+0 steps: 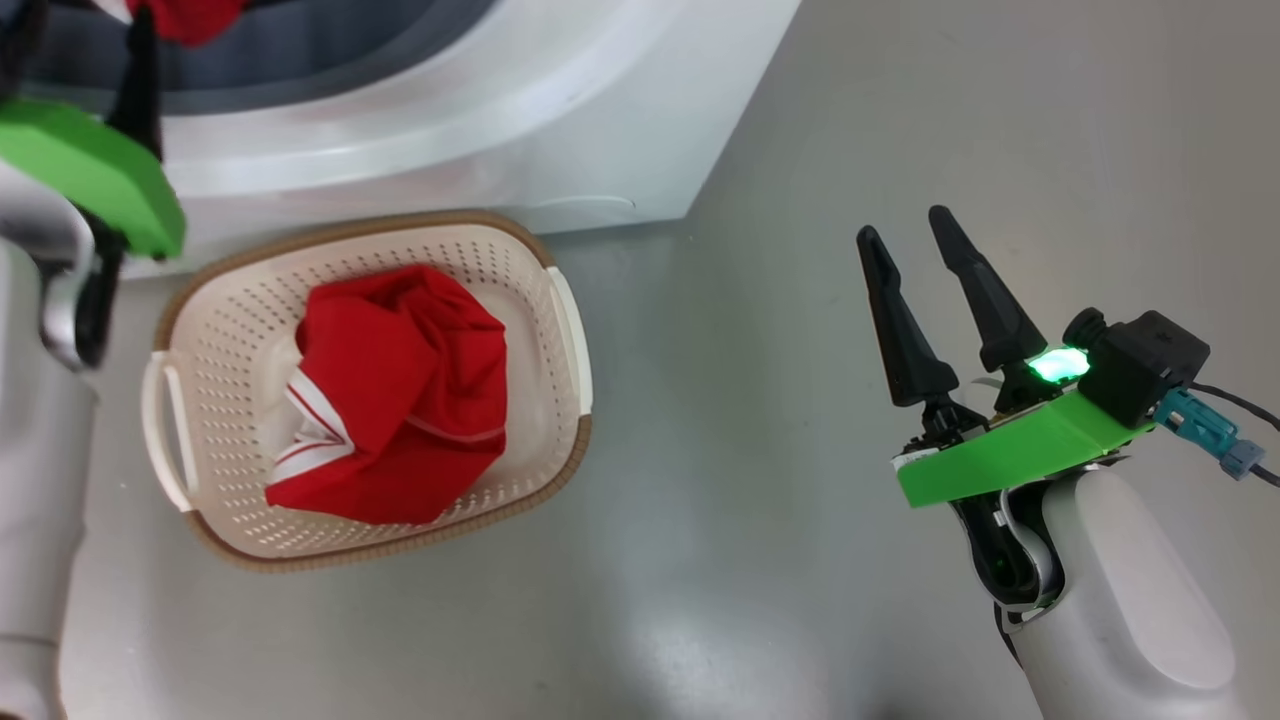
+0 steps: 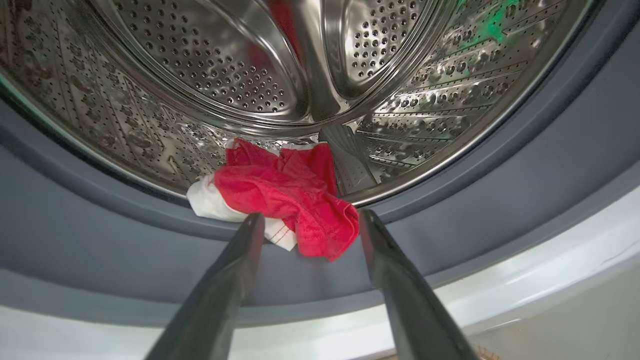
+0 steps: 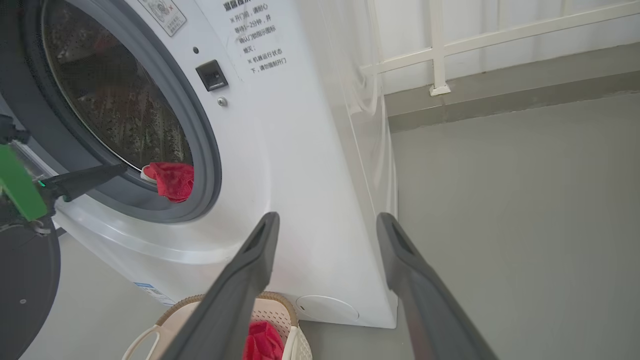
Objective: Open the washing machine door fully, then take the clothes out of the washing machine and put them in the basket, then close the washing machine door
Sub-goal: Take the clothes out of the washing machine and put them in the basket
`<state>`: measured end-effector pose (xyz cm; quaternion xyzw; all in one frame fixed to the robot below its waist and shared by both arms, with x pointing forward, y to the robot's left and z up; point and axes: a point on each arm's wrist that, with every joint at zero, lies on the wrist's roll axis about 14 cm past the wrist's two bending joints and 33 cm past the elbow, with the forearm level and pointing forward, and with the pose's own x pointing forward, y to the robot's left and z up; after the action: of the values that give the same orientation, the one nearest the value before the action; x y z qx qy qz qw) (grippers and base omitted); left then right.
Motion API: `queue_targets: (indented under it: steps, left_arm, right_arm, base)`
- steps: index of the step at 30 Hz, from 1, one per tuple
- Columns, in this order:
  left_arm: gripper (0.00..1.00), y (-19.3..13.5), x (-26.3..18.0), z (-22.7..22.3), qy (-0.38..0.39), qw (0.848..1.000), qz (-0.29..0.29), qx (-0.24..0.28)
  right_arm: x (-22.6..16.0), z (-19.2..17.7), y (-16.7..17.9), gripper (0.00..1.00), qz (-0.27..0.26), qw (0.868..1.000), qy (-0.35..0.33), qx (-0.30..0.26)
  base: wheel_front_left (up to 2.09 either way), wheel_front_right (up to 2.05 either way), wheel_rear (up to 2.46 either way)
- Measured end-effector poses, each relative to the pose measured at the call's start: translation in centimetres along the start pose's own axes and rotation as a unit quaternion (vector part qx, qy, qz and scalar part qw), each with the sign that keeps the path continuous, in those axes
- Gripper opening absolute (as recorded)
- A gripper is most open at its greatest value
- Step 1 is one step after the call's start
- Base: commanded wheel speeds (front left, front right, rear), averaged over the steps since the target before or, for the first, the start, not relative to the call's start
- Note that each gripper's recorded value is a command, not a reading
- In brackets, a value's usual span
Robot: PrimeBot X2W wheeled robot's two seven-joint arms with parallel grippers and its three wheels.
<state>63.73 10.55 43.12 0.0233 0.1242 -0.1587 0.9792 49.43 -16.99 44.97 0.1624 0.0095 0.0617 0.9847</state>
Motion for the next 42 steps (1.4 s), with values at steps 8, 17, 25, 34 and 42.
queue_targets:
  steps: [8, 17, 25, 34, 42]
  left_arm:
    - [1.00, 0.4, 4.0, -0.6, 0.025, 0.999, 0.003, 0.024]
    - [1.00, 1.9, 7.2, -2.3, 0.075, 0.994, 0.037, 0.063]
    - [1.00, 1.8, 8.6, -3.6, 0.132, 0.987, 0.050, 0.076]
    - [1.00, 1.2, 8.3, -5.9, 0.191, 0.977, 0.052, 0.075]
    - [0.00, 1.1, 8.0, -6.3, 0.204, 0.975, 0.051, 0.078]
  right_arm:
    - [0.1, -2.1, -1.3, 1.00, -0.017, 1.000, 0.023, 0.000]
    - [0.5, -3.3, -2.1, 1.00, -0.027, 0.999, 0.032, 0.000]
    - [0.1, -3.8, -2.9, 1.00, -0.040, 0.998, 0.039, -0.002]
    - [-0.2, -3.5, -3.2, 1.00, -0.046, 0.998, 0.037, -0.003]
    - [-0.2, -3.3, -3.2, 1.00, -0.049, 0.998, 0.035, -0.002]
  base:
    - [0.00, 0.00, 0.00]
    - [0.00, 0.00, 0.00]
    - [0.00, 0.00, 0.00]
    - [0.00, 0.00, 0.00]
    - [0.00, 0.00, 0.00]
